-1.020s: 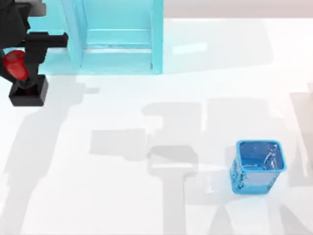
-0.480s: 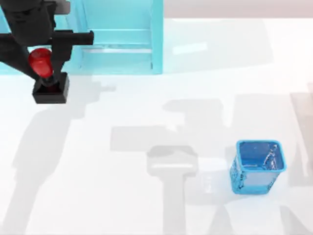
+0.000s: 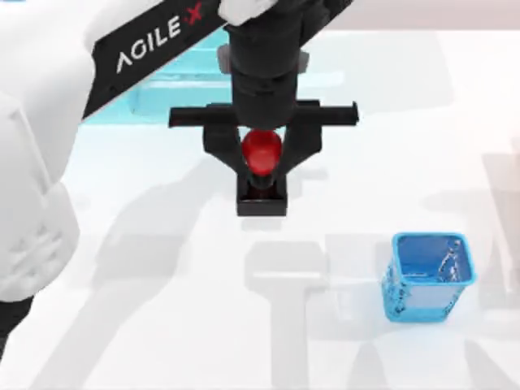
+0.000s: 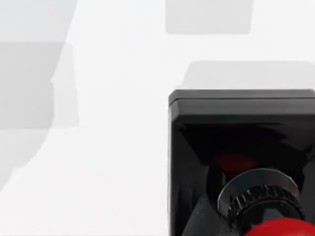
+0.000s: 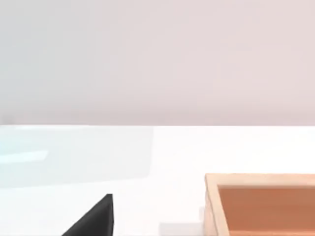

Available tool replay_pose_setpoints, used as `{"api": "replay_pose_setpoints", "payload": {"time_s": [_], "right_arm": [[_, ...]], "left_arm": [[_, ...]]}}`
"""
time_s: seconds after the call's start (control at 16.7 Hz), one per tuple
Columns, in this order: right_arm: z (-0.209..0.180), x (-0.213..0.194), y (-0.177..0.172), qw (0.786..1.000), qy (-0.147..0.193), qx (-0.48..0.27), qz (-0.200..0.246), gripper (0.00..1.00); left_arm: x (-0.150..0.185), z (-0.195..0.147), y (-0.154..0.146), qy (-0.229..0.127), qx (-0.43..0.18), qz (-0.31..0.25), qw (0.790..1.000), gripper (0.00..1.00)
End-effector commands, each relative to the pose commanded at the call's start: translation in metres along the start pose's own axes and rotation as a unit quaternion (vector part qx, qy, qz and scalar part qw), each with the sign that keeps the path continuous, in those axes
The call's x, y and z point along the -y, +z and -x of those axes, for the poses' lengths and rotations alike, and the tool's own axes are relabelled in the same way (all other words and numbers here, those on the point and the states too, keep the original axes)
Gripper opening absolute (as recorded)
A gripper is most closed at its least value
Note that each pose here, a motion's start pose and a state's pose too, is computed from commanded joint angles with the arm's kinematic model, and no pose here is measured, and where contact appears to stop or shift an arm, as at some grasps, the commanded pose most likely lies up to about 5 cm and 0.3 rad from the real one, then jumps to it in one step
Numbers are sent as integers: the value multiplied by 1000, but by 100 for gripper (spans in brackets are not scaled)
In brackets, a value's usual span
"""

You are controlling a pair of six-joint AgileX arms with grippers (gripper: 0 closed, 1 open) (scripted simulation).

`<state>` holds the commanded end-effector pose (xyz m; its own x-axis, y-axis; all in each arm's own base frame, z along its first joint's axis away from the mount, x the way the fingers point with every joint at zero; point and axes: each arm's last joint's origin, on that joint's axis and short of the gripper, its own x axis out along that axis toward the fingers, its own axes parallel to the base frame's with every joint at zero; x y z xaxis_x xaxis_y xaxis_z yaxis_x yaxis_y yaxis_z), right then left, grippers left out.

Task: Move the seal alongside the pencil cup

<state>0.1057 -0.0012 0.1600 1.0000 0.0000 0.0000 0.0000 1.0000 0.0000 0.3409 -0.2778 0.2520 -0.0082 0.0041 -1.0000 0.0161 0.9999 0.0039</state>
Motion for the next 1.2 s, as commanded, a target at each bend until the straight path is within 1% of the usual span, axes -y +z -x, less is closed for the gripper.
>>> {"api": "replay_pose_setpoints", "payload": {"time_s": [0.18, 0.3, 0.36, 0.66, 0.96, 1.2], "right_arm": [[0, 0, 0, 1000, 0, 0, 0, 100], [0, 0, 0, 1000, 0, 0, 0, 100], [0, 0, 0, 1000, 0, 0, 0, 100], [0, 0, 0, 1000, 0, 0, 0, 100], [0, 0, 0, 1000, 0, 0, 0, 100], [0, 0, 0, 1000, 0, 0, 0, 100]], "left_arm": [[58, -11, -34, -1, 2, -2, 1000, 0], [78, -15, -49, -3, 3, -2, 1000, 0], [81, -16, -52, -3, 4, -2, 1000, 0], [81, -16, -51, -3, 4, -1, 1000, 0], [82, -29, -52, -3, 2, -2, 1000, 0], [82, -31, -52, -3, 4, -2, 1000, 0]]}}
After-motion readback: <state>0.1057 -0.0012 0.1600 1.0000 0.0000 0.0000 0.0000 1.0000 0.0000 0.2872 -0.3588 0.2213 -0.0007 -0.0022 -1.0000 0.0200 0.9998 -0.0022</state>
